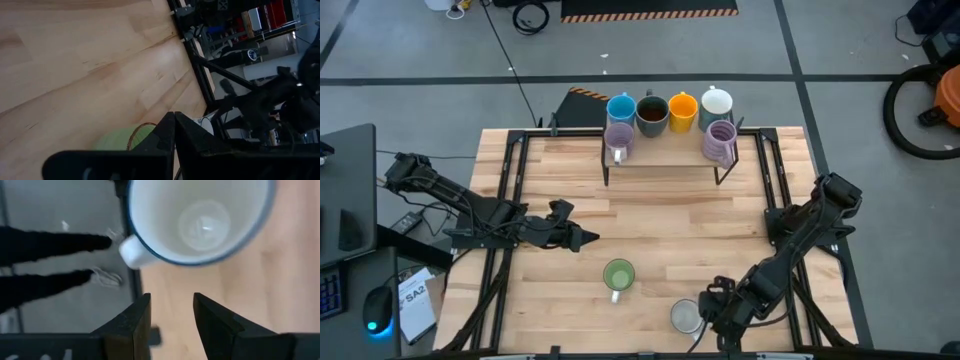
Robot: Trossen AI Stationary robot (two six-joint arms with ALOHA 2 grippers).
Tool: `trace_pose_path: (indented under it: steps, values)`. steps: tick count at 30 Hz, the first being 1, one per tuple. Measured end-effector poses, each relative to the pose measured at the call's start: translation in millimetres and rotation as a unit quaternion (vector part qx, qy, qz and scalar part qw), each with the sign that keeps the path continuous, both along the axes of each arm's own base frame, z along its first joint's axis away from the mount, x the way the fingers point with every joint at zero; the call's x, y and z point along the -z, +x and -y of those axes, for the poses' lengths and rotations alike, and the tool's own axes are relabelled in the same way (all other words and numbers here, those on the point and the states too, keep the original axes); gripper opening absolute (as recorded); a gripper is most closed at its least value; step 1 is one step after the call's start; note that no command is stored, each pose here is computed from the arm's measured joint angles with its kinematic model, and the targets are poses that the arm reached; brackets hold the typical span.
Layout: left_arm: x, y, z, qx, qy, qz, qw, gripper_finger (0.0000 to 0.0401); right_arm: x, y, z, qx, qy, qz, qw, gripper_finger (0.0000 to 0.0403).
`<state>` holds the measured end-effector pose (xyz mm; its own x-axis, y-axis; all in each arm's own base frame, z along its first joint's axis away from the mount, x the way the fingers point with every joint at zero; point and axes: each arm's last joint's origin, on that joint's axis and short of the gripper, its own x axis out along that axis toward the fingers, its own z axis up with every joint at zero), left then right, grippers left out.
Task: Place coffee mugs
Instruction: Put the white mug on the shelf
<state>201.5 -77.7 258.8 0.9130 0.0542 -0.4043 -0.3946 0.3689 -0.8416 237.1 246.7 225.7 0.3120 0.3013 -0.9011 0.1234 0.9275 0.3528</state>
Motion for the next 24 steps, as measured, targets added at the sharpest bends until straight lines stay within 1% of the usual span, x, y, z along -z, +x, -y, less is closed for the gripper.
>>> trace_pose_path:
  steps: [3, 7, 11, 13, 16, 20, 24]
  values:
    - [0.0, 0.0, 0.0, 0.000, 0.000, 0.000, 1.000, 0.0015, -13.8, -0.1, 0.8, -0.023, -0.023, -0.005, 0.999, 0.0153]
    - [0.0, 0.2, -0.6, -0.001, 0.000, 0.000, 1.000, 0.0015, -34.3, 4.3, -5.1, -0.082, -0.041, 0.053, 0.994, 0.0153]
    - [0.1, 0.2, -0.7, -0.001, 0.001, 0.000, 1.000, 0.0015, -43.0, 3.9, -9.0, -0.158, -0.089, 0.107, 0.978, 0.0153]
    - [0.0, 0.2, -0.7, -0.001, 0.001, 0.000, 1.000, 0.0015, -45.3, 3.9, -10.2, -0.193, -0.101, 0.122, 0.968, 0.0153]
    - [0.0, 0.2, -0.6, -0.001, 0.001, 0.000, 1.000, 0.0015, -45.2, 3.8, -10.2, -0.229, -0.118, 0.133, 0.957, 0.0154]
    - [0.0, 0.2, -0.7, -0.001, 0.001, 0.000, 1.000, 0.0015, -45.3, 4.3, -9.9, -0.253, -0.128, 0.141, 0.949, 0.0154]
    - [0.0, 0.2, -0.7, -0.004, -0.006, 0.000, 1.000, 0.0015, -46.3, 8.7, -8.2, -0.250, -0.125, 0.150, 0.948, 0.0154]
